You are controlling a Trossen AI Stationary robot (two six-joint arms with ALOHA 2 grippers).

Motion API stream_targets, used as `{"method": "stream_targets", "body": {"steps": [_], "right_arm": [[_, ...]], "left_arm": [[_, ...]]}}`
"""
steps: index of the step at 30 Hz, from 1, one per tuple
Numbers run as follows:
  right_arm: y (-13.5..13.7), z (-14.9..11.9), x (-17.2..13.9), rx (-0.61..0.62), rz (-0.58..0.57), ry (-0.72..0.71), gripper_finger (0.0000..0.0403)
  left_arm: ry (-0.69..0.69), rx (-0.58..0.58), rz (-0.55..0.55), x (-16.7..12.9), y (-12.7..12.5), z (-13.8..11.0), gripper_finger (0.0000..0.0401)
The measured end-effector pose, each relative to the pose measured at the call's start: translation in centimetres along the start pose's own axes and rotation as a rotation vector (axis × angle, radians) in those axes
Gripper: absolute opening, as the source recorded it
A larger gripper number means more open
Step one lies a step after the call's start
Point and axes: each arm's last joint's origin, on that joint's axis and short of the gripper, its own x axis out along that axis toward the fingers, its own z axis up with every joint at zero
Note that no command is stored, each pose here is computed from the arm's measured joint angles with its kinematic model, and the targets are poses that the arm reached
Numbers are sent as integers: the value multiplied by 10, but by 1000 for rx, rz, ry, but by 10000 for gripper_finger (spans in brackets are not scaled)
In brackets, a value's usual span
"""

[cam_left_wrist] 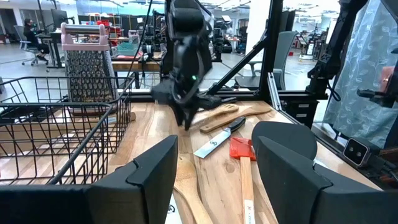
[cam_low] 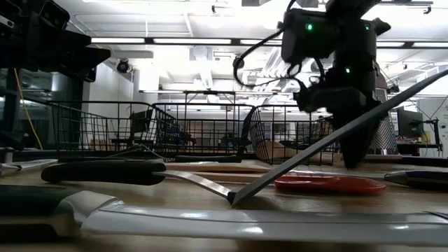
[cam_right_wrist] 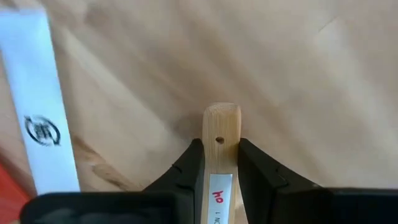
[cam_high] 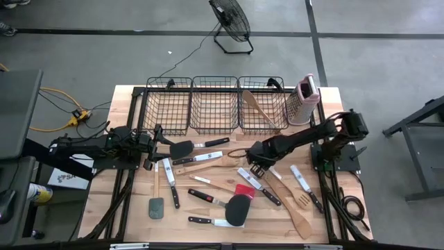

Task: Pick & Place Kitchen Items
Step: Put the brown serving spoon into the right black wire basket

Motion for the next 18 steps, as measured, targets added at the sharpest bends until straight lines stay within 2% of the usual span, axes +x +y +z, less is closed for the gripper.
{"method": "stream_targets", "body": {"steps": [4, 10, 18], "right_arm": [[-4, 3, -15, -6, 35, -58, 63], [-11, 8, -47, -31, 154, -177, 63], [-21, 16, -97, -77, 321, -464, 63]], "left_arm": [[0, 0, 0, 0, 0, 0, 212], [0, 0, 0, 0, 0, 0, 212], [0, 0, 0, 0, 0, 0, 212]]}}
